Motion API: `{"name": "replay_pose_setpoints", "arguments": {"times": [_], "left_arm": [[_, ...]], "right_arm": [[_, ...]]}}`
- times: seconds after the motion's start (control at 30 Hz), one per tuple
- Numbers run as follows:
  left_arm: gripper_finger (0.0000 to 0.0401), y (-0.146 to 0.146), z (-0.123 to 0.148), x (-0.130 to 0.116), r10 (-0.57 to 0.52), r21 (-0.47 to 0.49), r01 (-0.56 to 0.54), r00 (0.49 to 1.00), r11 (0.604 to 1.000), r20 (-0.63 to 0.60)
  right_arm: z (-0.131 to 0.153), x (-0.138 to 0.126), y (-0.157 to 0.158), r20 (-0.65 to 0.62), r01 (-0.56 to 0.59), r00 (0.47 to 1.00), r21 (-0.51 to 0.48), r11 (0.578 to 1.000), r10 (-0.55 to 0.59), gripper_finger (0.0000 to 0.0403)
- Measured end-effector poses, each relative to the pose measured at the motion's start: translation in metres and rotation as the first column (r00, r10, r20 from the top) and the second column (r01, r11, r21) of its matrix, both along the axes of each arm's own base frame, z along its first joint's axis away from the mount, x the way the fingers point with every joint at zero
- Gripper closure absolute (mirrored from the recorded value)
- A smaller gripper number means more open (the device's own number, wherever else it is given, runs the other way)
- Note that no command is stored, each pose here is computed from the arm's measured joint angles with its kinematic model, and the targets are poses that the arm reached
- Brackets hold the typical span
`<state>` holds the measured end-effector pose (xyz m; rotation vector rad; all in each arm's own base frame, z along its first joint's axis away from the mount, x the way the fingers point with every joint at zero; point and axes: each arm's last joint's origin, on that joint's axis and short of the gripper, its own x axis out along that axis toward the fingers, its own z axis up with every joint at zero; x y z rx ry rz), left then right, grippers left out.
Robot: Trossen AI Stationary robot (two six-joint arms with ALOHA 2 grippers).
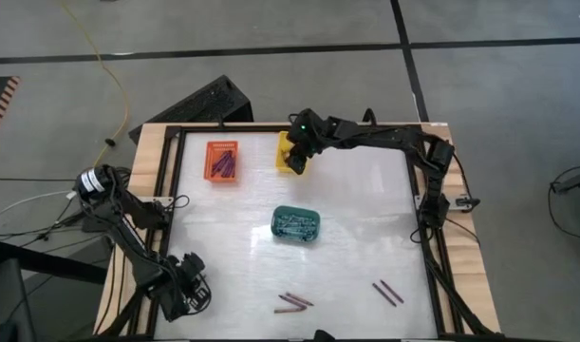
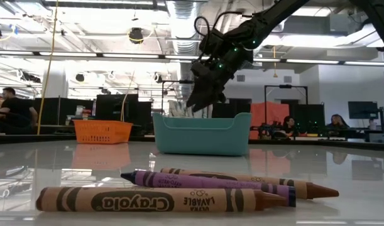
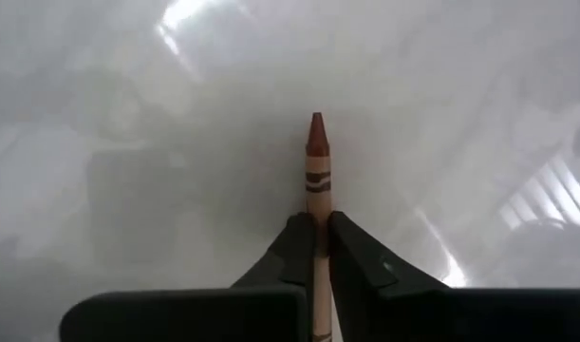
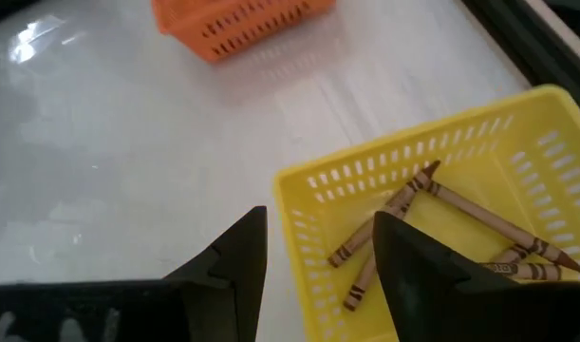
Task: Sort crayons
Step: Put the brown crayon into the yellow bin
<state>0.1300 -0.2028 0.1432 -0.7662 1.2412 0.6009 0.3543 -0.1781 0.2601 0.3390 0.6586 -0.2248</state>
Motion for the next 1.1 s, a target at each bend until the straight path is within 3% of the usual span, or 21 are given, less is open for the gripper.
{"name": "replay_pose_setpoints", "arguments": {"times": [0.17, 0.47, 0.67, 1.1], "left_arm": [[0.0400, 0.011, 0.007, 0.006, -0.022, 0.093, 0.019, 0.999, 0.996, 0.037], [0.0401, 0.019, 0.018, 0.030, -0.094, 0.155, 0.081, 0.993, 0.985, 0.077], [0.0401, 0.033, 0.032, 0.049, -0.137, 0.278, 0.101, 0.984, 0.955, 0.113], [0.0401, 0.105, 0.092, 0.085, -0.248, 0.482, 0.056, 0.905, 0.875, 0.345]], "right_arm": [[0.018, -0.005, 0.010, 0.041, -0.022, 0.999, -0.028, 0.999, 0.024, 0.0218], [0.054, -0.016, 0.040, 0.100, -0.096, 0.990, -0.082, 0.992, 0.105, 0.0218], [0.068, -0.023, 0.067, 0.091, -0.167, 0.980, -0.090, 0.982, 0.175, 0.0218], [0.075, -0.047, 0.143, -0.124, -0.283, 0.954, -0.055, 0.958, 0.274, 0.0218]]}}
